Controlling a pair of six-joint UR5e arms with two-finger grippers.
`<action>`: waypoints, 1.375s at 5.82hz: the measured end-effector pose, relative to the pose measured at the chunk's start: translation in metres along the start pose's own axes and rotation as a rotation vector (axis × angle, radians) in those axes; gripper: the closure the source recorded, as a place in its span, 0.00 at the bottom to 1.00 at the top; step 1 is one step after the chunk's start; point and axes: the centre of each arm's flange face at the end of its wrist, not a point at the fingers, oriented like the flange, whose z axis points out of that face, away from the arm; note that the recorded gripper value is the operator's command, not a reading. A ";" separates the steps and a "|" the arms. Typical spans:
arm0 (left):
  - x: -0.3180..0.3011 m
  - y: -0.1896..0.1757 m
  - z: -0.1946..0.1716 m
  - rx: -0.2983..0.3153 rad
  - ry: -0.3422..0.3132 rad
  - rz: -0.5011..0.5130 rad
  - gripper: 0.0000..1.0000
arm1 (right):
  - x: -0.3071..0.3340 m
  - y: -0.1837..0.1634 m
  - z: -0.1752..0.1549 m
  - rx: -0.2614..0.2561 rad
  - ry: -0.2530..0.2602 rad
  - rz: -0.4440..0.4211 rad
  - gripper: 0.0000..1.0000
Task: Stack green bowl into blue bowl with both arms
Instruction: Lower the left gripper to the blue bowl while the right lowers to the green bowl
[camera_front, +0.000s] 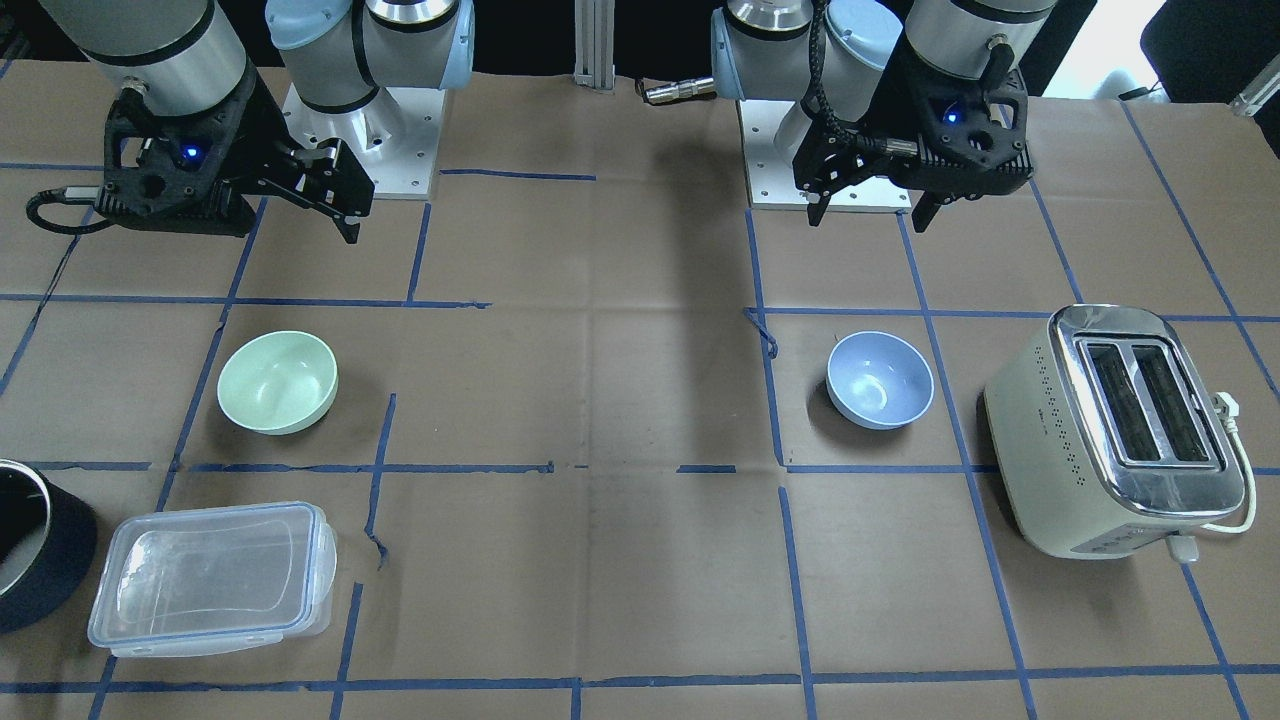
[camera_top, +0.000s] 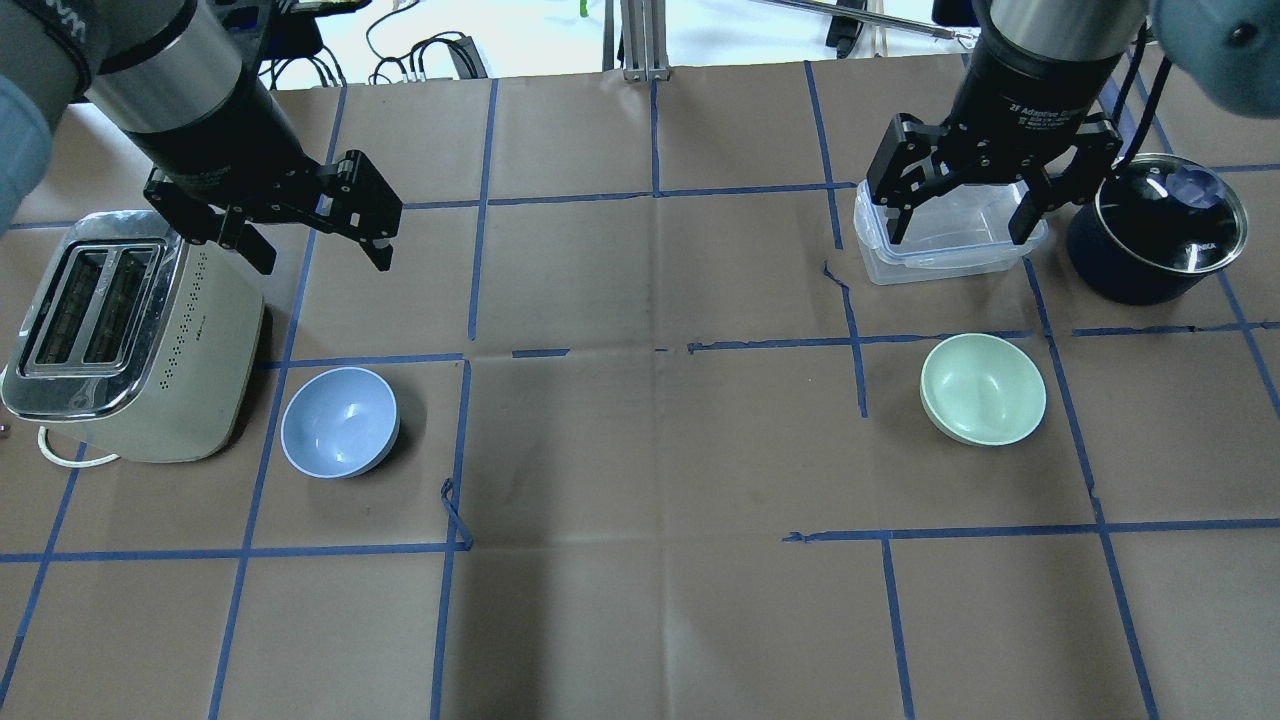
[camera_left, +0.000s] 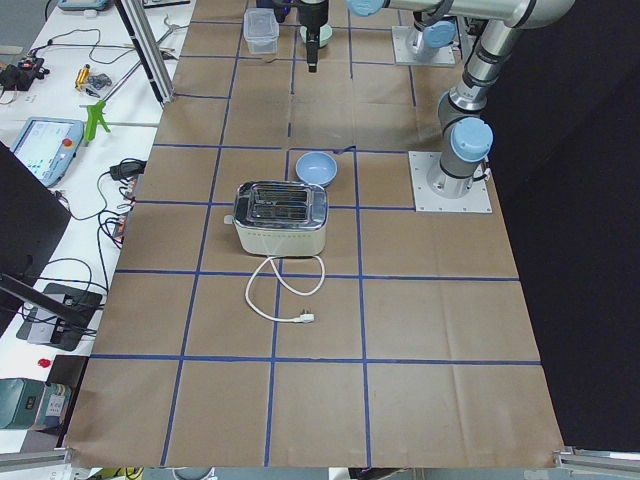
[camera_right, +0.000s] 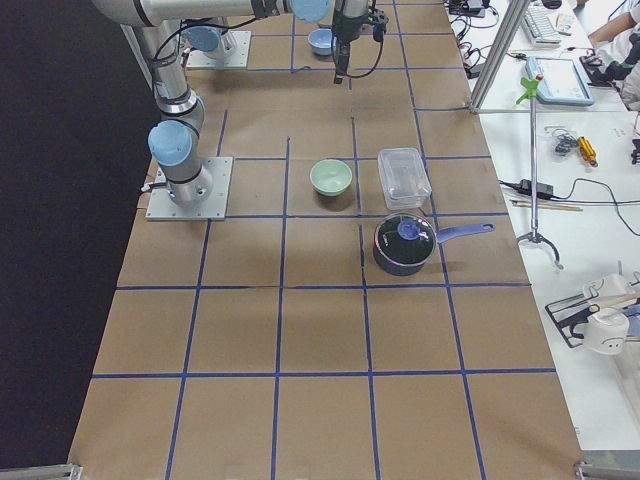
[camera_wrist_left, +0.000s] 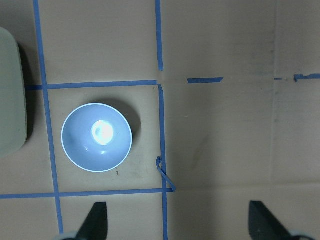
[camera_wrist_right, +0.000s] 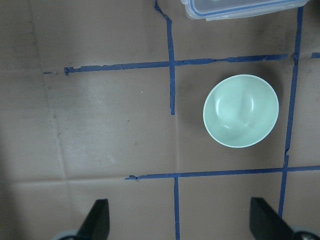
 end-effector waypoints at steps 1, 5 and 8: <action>-0.001 0.000 0.000 0.000 0.000 0.001 0.02 | 0.000 0.000 0.000 -0.001 0.000 0.000 0.00; -0.005 -0.008 0.009 -0.016 0.001 0.006 0.02 | 0.050 -0.017 0.011 -0.010 -0.003 -0.003 0.00; -0.032 -0.020 0.027 -0.006 0.007 0.015 0.03 | 0.192 -0.029 0.075 -0.014 -0.040 -0.038 0.00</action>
